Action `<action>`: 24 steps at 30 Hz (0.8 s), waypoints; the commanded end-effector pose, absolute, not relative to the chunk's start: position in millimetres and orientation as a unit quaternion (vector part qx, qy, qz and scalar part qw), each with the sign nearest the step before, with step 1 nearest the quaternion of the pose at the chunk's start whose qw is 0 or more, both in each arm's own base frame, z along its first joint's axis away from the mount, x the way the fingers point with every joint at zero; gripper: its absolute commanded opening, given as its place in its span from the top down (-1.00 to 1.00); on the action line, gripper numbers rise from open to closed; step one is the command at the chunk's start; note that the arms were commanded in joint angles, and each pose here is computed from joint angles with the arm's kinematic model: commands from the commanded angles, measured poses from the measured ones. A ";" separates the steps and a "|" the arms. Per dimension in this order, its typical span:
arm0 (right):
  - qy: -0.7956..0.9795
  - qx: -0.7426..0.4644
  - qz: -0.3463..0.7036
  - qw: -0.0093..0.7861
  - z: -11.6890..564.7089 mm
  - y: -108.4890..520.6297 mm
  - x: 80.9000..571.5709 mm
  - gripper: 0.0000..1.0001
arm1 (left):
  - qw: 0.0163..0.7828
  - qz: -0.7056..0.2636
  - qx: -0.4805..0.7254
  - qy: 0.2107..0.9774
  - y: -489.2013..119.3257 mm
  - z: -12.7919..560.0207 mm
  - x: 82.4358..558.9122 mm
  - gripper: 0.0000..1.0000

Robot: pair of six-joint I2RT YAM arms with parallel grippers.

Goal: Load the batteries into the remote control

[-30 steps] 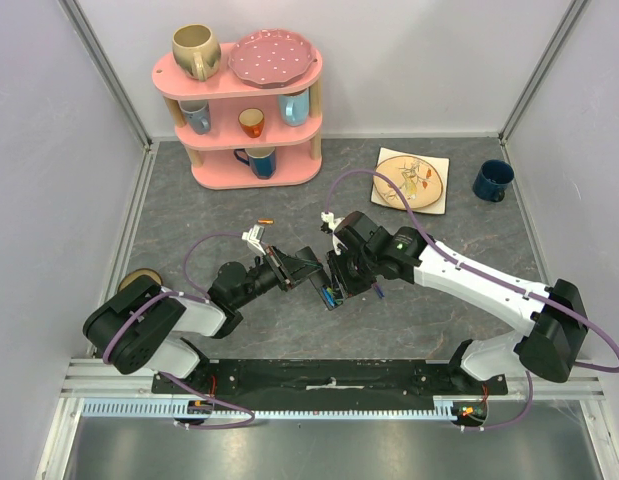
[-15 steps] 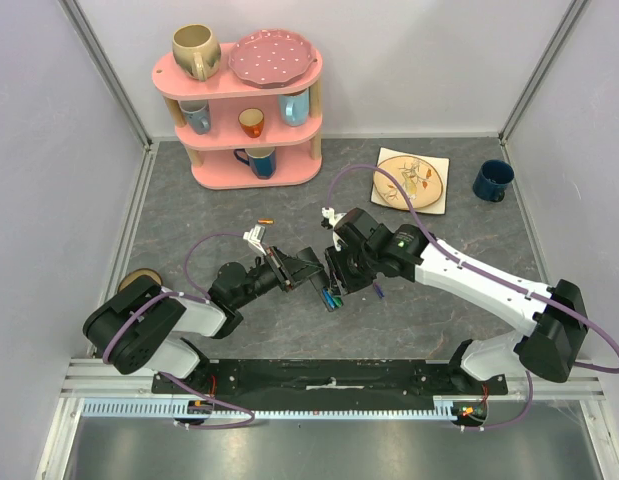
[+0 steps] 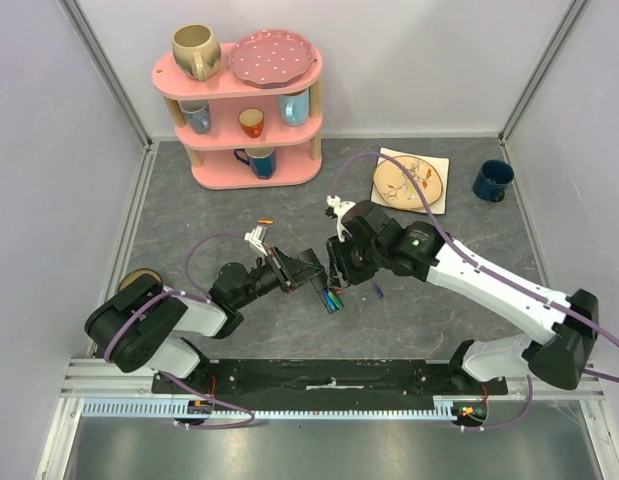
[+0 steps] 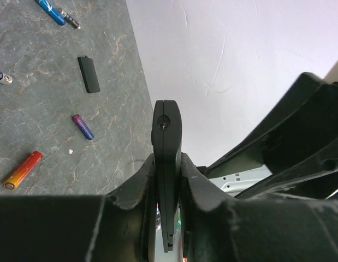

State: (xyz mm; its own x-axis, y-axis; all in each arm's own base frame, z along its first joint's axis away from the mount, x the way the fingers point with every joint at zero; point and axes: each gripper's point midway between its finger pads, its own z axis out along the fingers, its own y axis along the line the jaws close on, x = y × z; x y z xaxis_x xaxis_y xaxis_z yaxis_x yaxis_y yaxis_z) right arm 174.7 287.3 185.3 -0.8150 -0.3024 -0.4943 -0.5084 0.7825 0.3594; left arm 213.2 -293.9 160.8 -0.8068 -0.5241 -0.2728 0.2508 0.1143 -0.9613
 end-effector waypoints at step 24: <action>0.756 -0.194 0.460 0.424 226.0 277.3 155.5 -0.53 | 0.311 -0.789 -0.013 0.530 -286.8 275.4 187.2 0.96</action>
State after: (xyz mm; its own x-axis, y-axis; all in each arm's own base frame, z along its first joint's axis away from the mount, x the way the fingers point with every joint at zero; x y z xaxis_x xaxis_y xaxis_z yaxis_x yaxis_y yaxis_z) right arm 158.8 269.7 201.0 -0.6114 0.0069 -0.7913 -0.6351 0.5922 0.4959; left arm 203.3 -299.4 179.0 -0.8715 -0.4513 -0.1919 0.2050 0.0202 -0.9786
